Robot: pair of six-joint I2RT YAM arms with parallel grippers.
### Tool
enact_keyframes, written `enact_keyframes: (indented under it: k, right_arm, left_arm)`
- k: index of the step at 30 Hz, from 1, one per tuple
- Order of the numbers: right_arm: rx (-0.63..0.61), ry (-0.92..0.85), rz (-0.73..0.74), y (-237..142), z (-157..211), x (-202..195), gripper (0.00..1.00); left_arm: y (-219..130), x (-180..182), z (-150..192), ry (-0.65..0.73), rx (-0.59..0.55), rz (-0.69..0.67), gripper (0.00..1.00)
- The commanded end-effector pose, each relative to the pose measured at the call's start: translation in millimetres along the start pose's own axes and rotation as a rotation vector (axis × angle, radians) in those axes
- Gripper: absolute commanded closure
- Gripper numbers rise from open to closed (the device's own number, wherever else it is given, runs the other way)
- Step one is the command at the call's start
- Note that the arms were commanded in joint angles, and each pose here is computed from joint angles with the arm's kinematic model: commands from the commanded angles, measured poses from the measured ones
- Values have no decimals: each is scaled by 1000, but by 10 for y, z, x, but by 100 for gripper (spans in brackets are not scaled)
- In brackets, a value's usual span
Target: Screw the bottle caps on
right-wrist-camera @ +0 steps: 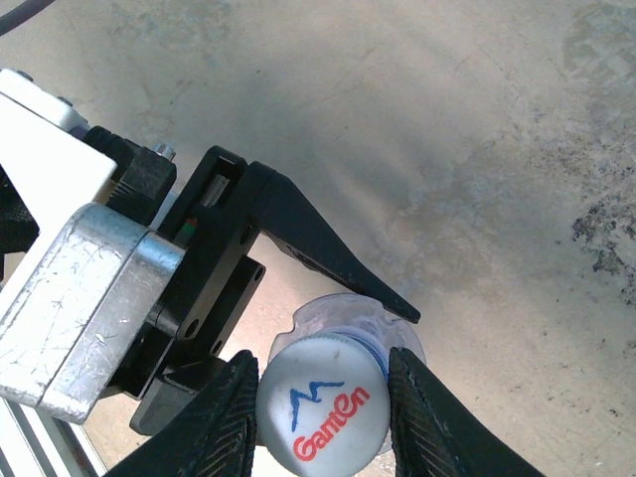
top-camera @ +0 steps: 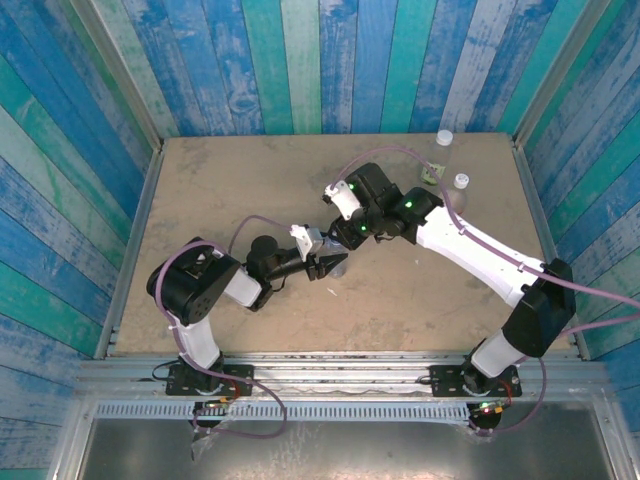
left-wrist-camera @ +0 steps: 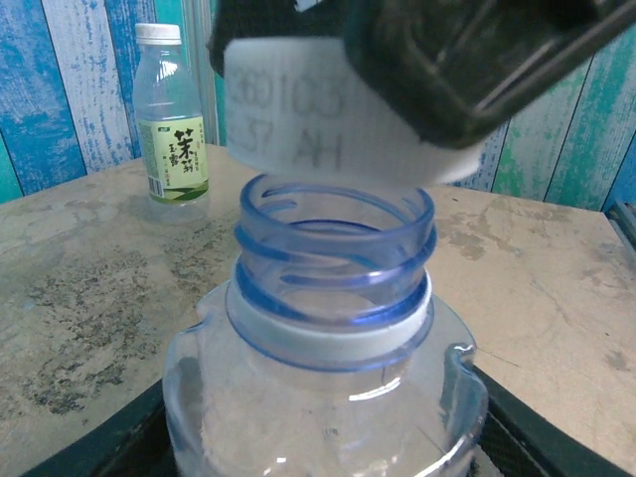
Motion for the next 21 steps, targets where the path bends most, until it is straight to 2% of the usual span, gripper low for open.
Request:
enact_keyframes:
  k: [1,21]
  right_arm:
    - [32,-9,8,27,56,-32,63]
    - [76,20,61,168,122,-157,64]
  left_arm:
    - [38,20,52,-7,6,11,38]
    - [47,18,108,-10,28,17,39]
Point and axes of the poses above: each hand's point on the last joint's axis, 136 mm out from that joint toward the fingers, its own y axis out along the fingers, its own x axis along the line the jaws close on, z = x × y, the point moved 1 cm from there along -y, back along the fingers, and after that the axes turned 5 degrees about y, right-handed, at the moved point
